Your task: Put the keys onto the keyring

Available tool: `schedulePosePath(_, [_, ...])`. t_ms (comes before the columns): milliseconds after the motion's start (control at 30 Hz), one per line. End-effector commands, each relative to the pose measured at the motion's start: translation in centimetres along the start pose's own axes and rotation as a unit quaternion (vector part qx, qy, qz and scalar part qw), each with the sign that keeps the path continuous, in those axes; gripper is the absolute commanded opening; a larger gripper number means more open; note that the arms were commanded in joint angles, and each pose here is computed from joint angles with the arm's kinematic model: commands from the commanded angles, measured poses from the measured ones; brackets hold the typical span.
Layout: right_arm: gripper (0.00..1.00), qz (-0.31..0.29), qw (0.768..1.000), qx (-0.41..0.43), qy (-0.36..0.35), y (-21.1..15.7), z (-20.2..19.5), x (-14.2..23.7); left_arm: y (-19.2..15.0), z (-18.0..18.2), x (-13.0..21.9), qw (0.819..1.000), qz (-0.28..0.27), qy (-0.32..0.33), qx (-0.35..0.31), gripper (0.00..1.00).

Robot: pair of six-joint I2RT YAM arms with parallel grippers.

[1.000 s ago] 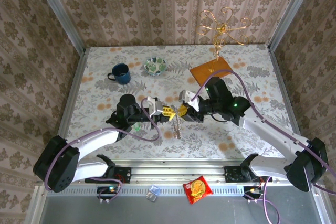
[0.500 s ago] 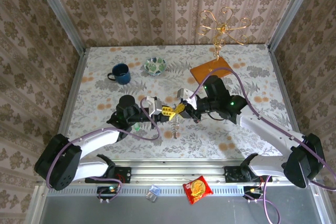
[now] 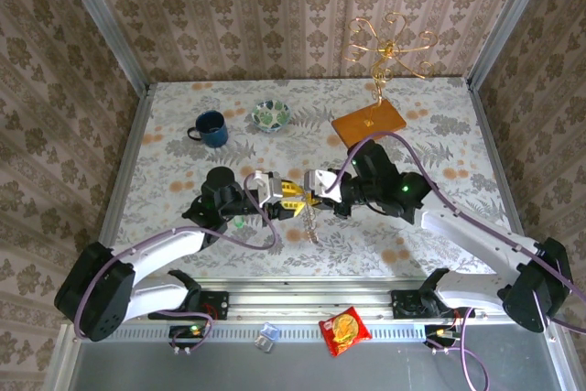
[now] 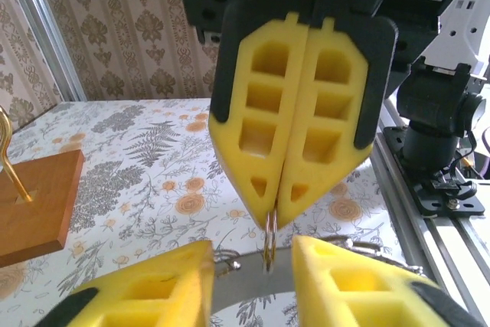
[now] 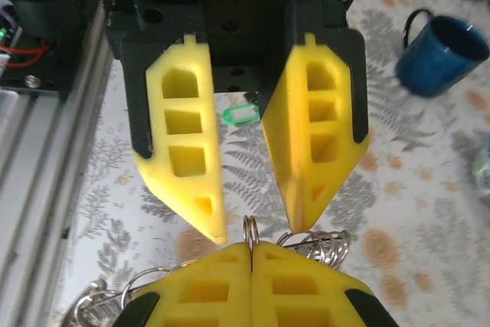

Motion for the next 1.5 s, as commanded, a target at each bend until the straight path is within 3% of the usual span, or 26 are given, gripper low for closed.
schedulePosePath(0, [0.0,-0.011,0.995,0.09,-0.052,0.6,-1.0,0.6,-0.1,-0.6,0.3,1.0,0.011,-0.003,-0.018,0.37])
schedulePosePath(333, [0.0,0.003,0.985,0.159,-0.063,0.6,-0.4,0.1,-0.6,-1.2,0.1,0.998,0.033,-0.012,-0.046,0.37])
schedulePosePath(1000, [0.0,0.008,0.98,0.192,-0.047,1.0,0.7,-0.7,-0.1,-1.2,-0.3,0.997,0.026,-0.013,-0.073,0.32])
schedulePosePath(1467, [0.0,0.026,0.986,0.161,-0.025,0.8,1.0,-1.3,0.5,-1.0,-0.3,0.996,0.019,-0.003,-0.085,0.07])
Point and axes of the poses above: each hand's point on the last joint's axis, 136 mm out from that joint toward the fingers, its own x axis back along the fingers, its own z axis along the line the jaws close on, y = z × x, the point moved 1 cm from there along x, back along the fingers, and after that the axes turned 11 degrees about -x, right-handed, at the moved point
